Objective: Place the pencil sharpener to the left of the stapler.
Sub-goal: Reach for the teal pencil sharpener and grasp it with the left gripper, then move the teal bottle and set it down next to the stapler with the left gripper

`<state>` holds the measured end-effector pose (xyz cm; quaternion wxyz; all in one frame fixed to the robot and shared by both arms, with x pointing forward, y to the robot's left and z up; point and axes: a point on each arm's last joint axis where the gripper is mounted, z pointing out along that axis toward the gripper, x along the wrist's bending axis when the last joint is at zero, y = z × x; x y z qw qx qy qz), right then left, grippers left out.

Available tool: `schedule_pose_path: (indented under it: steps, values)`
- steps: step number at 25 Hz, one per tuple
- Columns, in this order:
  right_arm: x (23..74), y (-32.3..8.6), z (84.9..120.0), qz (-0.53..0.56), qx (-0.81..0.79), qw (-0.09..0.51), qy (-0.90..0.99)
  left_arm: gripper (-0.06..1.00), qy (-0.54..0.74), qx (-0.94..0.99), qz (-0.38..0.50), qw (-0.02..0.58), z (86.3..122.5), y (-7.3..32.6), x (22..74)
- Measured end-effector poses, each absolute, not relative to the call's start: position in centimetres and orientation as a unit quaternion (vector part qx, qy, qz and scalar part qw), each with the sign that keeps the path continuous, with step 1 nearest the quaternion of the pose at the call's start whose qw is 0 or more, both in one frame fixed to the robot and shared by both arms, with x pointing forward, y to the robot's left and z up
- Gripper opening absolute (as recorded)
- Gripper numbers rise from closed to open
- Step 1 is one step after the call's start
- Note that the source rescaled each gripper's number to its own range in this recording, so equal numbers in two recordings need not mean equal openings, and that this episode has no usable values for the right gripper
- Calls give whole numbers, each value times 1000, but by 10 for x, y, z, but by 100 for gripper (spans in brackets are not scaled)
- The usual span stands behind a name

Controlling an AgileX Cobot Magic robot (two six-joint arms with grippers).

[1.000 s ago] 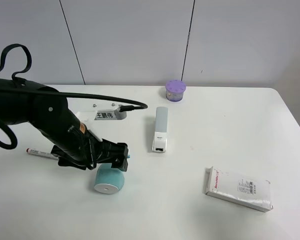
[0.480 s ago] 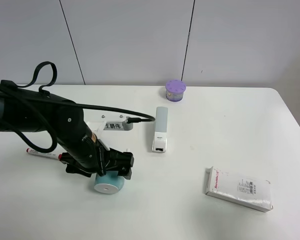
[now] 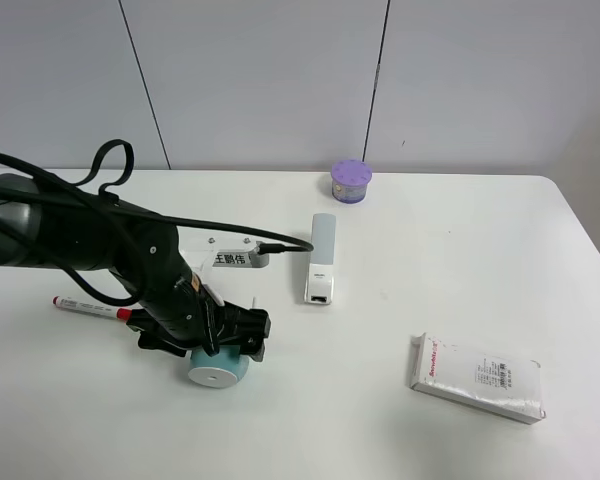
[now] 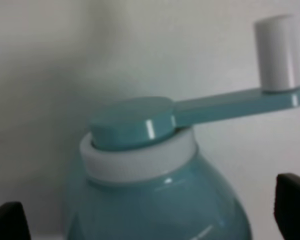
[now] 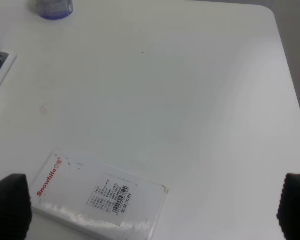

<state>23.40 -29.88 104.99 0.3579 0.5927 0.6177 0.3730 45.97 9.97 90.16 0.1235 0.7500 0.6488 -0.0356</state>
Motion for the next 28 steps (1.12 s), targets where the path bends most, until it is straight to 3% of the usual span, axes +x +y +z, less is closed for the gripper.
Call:
schedule_pose_path:
  steps: [4,6,7,8,9,10,18,28]
  values:
    - [234,-299,1050,373,593,358,618,96,649,751,-35,117,896,99,460]
    - [234,-299,1050,373,593,358,618,89,649,751,-35,117,896,99,460]
    - [234,-299,1050,373,593,358,618,78,649,751,-35,117,896,99,460]
    - [234,-299,1050,373,593,358,618,60,648,752,-34,117,896,100,460]
    - [234,-299,1050,373,593,358,618,37,648,751,-34,117,896,99,461]
    - [234,-299,1050,373,593,358,618,3,648,751,-34,119,896,99,461]
    - [234,-299,1050,373,593,358,618,2,645,754,-34,121,904,100,463]
    - [234,-299,1050,373,593,358,618,2,630,757,31,170,977,101,531]
